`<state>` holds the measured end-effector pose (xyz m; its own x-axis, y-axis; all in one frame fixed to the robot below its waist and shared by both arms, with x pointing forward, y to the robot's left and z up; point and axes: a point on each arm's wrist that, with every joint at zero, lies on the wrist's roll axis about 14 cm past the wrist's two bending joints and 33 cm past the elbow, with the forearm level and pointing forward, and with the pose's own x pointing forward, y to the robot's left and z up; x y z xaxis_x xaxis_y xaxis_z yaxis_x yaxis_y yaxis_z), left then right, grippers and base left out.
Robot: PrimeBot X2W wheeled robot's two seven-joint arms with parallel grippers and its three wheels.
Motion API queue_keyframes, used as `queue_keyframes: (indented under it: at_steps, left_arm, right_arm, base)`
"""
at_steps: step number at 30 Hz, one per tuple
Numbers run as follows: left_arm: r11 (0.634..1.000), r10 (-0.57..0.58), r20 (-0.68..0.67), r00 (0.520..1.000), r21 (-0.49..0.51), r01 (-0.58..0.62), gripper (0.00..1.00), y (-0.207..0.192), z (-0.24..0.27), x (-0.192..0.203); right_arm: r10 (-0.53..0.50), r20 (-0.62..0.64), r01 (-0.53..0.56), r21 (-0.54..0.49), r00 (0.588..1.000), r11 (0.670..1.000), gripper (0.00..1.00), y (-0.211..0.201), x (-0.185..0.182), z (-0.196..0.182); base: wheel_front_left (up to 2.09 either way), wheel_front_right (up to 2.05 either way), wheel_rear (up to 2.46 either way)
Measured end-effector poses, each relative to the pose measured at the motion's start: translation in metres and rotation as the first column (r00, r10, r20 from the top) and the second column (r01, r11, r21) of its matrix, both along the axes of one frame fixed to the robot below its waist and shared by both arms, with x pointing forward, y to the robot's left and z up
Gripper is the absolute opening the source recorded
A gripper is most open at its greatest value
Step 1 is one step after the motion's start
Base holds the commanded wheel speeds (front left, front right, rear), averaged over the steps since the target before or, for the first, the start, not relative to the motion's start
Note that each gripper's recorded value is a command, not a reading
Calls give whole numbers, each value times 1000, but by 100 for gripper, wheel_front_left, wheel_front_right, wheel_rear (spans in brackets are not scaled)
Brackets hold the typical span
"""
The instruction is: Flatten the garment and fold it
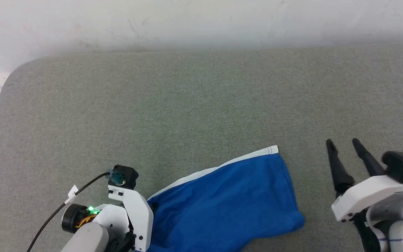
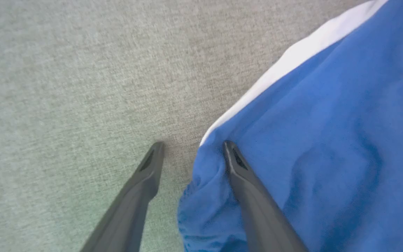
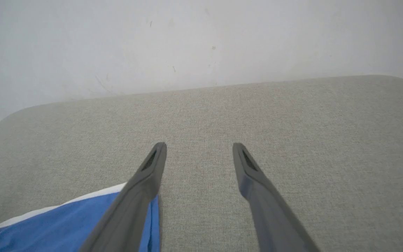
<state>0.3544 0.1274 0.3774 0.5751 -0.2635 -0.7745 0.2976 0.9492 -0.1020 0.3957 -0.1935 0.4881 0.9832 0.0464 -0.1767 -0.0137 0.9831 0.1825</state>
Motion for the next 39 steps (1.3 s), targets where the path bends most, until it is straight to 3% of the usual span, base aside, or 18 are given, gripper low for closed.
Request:
queue_keyframes:
  at_steps: [1,7,12,22,23,24,25,27,28,29,35,39]
  left_arm:
    - [1000,-5,-11,1000,-1,5,0,0,0,-1]
    - [1000,-24,-27,999,-17,23,0,-7,-2,-5]
    - [999,-20,-17,1000,-31,20,0,-8,-2,-4]
    - [999,-18,-13,1000,-52,17,0,-10,-2,-1]
    - [998,-17,-15,1000,-54,16,0,-10,-2,-1]
    - [998,-17,-15,1000,-59,16,0,-10,-2,-1]
    - [998,-16,-13,1000,-63,15,0,-10,-2,-1]
    - [998,-14,-10,1000,-66,13,0,-10,-2,-1]
    - [998,-14,-8,1000,-68,14,0,-10,-1,0]
    - [997,-16,-5,1000,-74,15,0,-11,-1,0]
    - [994,-28,61,998,-101,34,0,-15,7,9]
    - [989,-8,218,976,-145,41,0,-18,37,41]
  right_arm:
    - [9,-12,-9,-13,1000,1000,100,2,0,-3]
    - [121,-120,-135,-116,985,984,100,35,10,-22]
    - [212,-255,-255,-150,943,955,100,66,24,-46]
    - [234,-599,-393,-149,766,907,100,83,29,-105]
    - [232,-624,-403,-148,747,903,95,84,29,-107]
    - [228,-648,-413,-146,727,899,84,85,29,-109]
    - [226,-663,-420,-147,714,896,84,86,30,-109]
    - [222,-682,-431,-151,697,890,44,87,32,-109]
    - [222,-686,-434,-151,693,888,12,87,33,-108]
    - [223,-689,-438,-151,690,886,0,88,33,-108]
    - [249,-662,-449,-149,707,881,0,96,40,-101]
    - [278,-569,-432,-152,774,889,0,101,56,-79]
  base:
    - [0,0,0]
    - [0,0,0]
    - [0,0,0]
    - [0,0,0]
    - [0,0,0]
    - [0,0,0]
    - [0,0,0]
    - [0,0,0]
    - [0,0,0]
    - [0,0,0]
    - [0,0,0]
    - [0,0,0]
